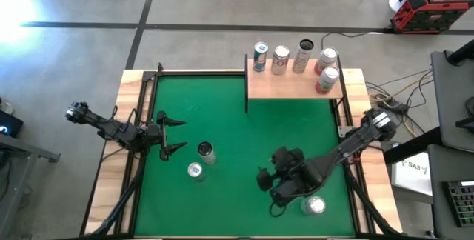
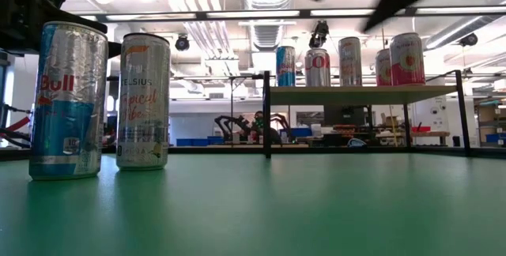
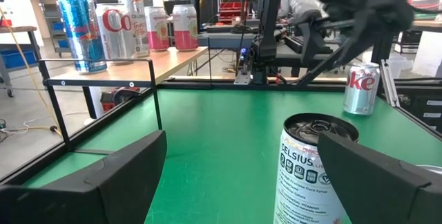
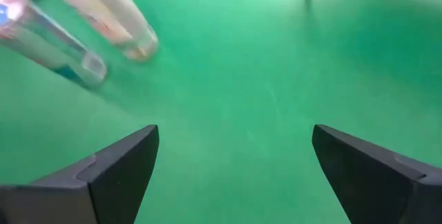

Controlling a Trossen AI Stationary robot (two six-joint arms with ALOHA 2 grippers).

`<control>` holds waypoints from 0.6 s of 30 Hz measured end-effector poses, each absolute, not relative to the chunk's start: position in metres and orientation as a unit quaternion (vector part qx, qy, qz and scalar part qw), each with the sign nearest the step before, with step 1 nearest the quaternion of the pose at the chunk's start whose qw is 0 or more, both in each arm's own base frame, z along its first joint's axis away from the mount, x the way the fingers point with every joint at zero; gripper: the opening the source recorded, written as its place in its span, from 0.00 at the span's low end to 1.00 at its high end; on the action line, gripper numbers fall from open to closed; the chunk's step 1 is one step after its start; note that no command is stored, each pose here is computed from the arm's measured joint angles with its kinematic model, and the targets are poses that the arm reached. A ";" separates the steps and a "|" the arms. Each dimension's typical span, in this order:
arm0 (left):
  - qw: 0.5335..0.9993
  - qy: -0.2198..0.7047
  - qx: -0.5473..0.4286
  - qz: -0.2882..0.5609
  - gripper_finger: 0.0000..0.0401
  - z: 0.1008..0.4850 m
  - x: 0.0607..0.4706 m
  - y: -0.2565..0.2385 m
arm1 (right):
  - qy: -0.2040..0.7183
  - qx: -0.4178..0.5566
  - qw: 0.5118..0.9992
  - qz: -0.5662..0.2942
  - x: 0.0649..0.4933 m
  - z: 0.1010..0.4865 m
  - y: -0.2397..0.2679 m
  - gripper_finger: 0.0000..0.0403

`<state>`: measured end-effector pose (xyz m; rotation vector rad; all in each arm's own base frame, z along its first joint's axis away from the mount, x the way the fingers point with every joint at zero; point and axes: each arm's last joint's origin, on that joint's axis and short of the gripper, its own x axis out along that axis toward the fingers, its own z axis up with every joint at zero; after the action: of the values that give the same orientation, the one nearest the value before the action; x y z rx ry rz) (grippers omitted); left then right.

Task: Place canned beverage on shelf
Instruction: Put the white-yellow soda can on the shelf aligned with the other white-yellow soda can

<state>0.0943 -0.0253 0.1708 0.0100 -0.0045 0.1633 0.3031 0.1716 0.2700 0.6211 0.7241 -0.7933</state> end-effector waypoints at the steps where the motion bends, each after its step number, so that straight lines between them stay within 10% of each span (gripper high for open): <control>1: 0.997 -0.002 0.005 0.082 0.90 0.171 0.094 -0.025 | 0.330 0.259 0.828 -0.372 0.311 0.268 0.174 0.93; 18: 0.997 -0.002 0.005 0.081 0.90 0.171 0.094 -0.025 | 0.210 0.046 0.890 -0.401 0.435 0.243 0.204 0.93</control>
<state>0.0943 -0.0253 0.1708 0.0099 -0.0048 0.1631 0.4352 0.2042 0.2430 0.0965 0.4351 -0.8331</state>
